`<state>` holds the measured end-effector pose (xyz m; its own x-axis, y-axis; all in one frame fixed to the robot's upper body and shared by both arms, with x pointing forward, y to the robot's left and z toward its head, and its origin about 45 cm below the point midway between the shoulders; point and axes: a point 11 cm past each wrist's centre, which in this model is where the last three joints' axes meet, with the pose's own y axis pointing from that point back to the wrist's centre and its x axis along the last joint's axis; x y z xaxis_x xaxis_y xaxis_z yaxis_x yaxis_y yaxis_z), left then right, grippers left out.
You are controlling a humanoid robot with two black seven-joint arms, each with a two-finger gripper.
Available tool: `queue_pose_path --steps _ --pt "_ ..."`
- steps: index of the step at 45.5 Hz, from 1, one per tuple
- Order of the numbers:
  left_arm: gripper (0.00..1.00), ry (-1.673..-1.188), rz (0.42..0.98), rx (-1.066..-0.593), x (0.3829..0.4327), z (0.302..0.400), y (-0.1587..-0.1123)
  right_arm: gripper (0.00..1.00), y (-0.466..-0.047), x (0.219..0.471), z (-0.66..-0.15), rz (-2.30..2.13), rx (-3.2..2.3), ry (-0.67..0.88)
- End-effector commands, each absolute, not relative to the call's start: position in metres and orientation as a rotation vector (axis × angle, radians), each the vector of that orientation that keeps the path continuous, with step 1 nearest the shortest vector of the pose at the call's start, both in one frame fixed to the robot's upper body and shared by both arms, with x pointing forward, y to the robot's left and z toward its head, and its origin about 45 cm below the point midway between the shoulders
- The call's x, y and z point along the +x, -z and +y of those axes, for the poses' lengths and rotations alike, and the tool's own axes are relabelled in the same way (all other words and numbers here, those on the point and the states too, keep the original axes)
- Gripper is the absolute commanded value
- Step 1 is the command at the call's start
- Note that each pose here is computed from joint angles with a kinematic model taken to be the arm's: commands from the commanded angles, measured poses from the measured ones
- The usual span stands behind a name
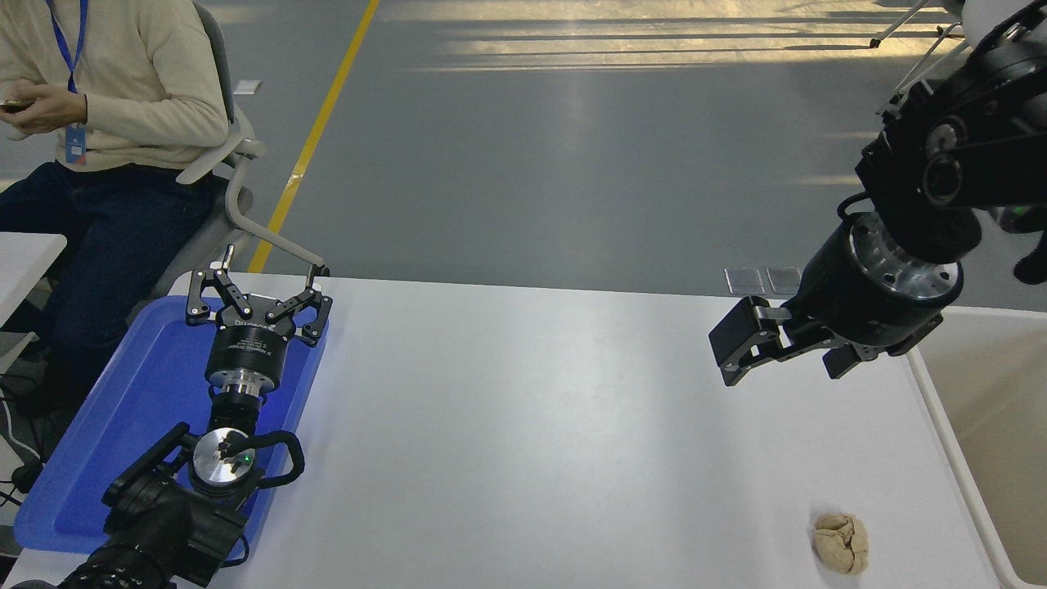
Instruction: Pick up foil plate and place in dustbin
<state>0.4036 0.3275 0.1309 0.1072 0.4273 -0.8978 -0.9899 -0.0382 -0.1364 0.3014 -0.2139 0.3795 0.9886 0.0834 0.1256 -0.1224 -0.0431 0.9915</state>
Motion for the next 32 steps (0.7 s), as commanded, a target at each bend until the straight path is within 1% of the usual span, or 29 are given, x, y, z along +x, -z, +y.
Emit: queue_pose_path --steps 1,5,32 --pt "1.0 -1.341 0.763 -0.985 0.4036 0.3274 -0.1309 1.0 -0.381 0.3028 -0.2102 -0.05 1.632 -0.149" --pt "1.0 -1.341 0.763 -0.985 0.4036 0.3274 -0.1309 1.0 -0.3818 0.3039 -0.2095 -0.081 1.657 -0.124" --pt "1.0 -1.343 0.763 -0.984 0.4036 0.3274 -0.1307 1.0 -0.3809 0.3073 -0.2165 -0.119 1.655 -0.095"
